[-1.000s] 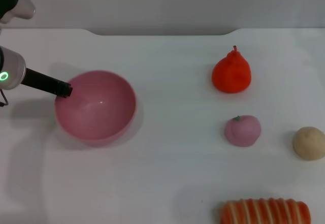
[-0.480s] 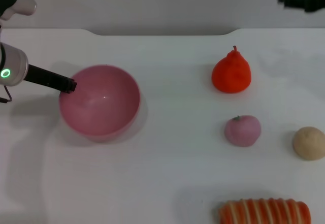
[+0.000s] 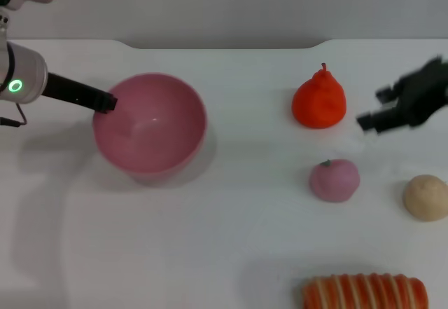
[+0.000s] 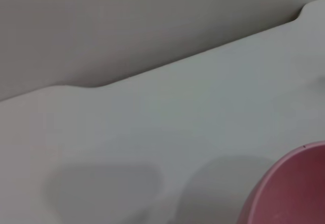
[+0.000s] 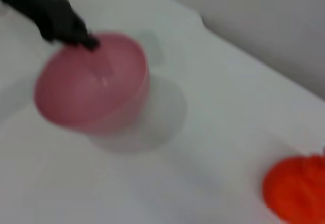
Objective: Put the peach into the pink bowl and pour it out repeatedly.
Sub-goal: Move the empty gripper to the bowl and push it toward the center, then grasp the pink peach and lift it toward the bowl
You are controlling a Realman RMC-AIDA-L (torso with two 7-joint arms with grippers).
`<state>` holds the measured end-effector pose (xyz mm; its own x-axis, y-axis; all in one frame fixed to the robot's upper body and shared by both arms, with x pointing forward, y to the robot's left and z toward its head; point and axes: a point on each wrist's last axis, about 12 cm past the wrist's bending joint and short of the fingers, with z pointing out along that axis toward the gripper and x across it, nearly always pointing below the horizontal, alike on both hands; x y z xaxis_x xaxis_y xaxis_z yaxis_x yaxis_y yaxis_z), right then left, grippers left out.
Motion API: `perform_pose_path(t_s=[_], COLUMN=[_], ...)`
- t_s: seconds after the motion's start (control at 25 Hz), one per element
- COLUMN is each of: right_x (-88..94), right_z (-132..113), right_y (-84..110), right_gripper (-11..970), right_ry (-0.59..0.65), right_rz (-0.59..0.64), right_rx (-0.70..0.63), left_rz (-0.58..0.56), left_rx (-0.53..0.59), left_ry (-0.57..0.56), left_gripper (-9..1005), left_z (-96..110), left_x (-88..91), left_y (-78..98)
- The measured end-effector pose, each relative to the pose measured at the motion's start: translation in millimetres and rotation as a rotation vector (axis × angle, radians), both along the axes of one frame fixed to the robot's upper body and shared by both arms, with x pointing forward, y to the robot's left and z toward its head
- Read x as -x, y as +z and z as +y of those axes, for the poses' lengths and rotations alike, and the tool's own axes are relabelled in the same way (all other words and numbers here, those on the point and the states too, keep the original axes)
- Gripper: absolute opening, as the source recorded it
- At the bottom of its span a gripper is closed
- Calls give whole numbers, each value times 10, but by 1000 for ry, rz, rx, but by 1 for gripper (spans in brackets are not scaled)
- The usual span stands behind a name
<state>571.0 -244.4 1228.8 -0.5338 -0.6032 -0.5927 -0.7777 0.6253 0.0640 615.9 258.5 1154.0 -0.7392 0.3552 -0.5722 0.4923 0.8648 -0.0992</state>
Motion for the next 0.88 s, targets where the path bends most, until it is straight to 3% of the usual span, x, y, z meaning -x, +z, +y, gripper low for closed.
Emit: perform_pose_path(t_s=[0.12, 0.4, 0.68, 0.88], right_x=[-15, -85, -112, -137], right_z=[85, 351, 464, 484], right_y=[-206, -682, -873, -907], right_gripper=[580, 578, 577, 576], right_ry=[0, 54, 72, 71], right_rz=[31, 77, 47, 37], right_rx=[89, 161, 187, 191], left_rz=[-4, -10, -19, -41], left_rx=[12, 42, 50, 61], left_ry=[-9, -57, -51, -29], left_gripper=[45, 45, 45, 45], left_z=[-34, -197, -224, -212], left_x=[-13, -67, -86, -93], left_y=[25, 160, 224, 291])
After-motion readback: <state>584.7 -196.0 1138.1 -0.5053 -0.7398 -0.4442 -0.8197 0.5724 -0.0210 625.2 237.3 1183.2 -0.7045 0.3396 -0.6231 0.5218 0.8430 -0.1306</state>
